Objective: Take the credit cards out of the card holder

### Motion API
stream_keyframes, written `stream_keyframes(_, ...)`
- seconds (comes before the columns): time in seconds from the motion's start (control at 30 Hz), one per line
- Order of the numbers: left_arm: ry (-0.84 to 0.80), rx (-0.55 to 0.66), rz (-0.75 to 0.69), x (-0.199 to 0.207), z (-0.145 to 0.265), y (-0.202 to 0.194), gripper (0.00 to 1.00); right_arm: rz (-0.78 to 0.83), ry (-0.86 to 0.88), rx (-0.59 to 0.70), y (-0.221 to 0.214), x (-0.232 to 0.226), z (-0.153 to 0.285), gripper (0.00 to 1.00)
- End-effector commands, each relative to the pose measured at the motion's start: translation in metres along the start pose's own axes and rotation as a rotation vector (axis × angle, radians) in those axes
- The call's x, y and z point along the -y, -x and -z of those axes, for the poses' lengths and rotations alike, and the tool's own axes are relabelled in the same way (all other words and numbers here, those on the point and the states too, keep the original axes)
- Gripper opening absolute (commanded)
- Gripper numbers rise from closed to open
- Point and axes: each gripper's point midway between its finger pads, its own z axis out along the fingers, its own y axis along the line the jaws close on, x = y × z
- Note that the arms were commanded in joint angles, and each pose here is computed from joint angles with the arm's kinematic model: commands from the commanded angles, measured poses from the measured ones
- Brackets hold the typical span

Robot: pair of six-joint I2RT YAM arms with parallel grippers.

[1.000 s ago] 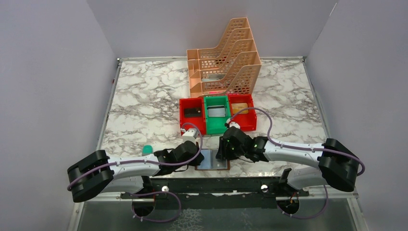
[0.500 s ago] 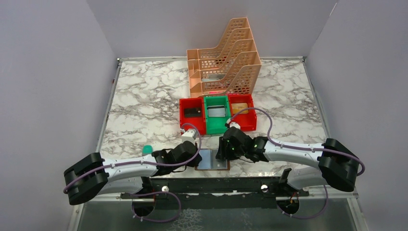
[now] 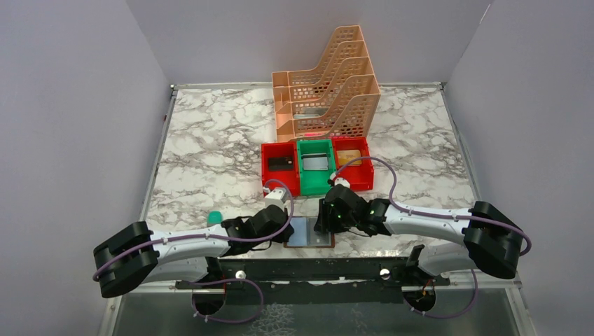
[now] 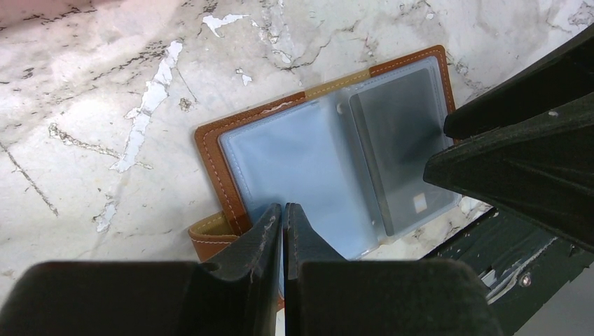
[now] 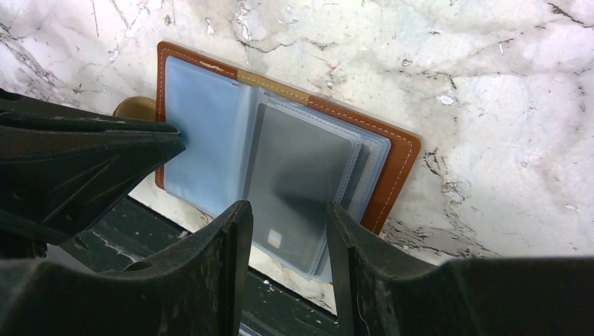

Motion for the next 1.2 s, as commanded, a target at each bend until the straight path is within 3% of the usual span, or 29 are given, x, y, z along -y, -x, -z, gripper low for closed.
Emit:
stream_keyframes(0.0, 0.021, -0.066, -0.034, -0.008, 0.000, -0.015, 0.09, -0.011, -0.011, 0.011, 0.000, 0.002, 0.002, 0.49)
stream_keyframes(1.17, 0.014, -0.080, -0.037, -0.006, -0.003, -0.017, 0.09, 0.029, 0.017, 0.042, 0.009, -0.005, 0.008, 0.49)
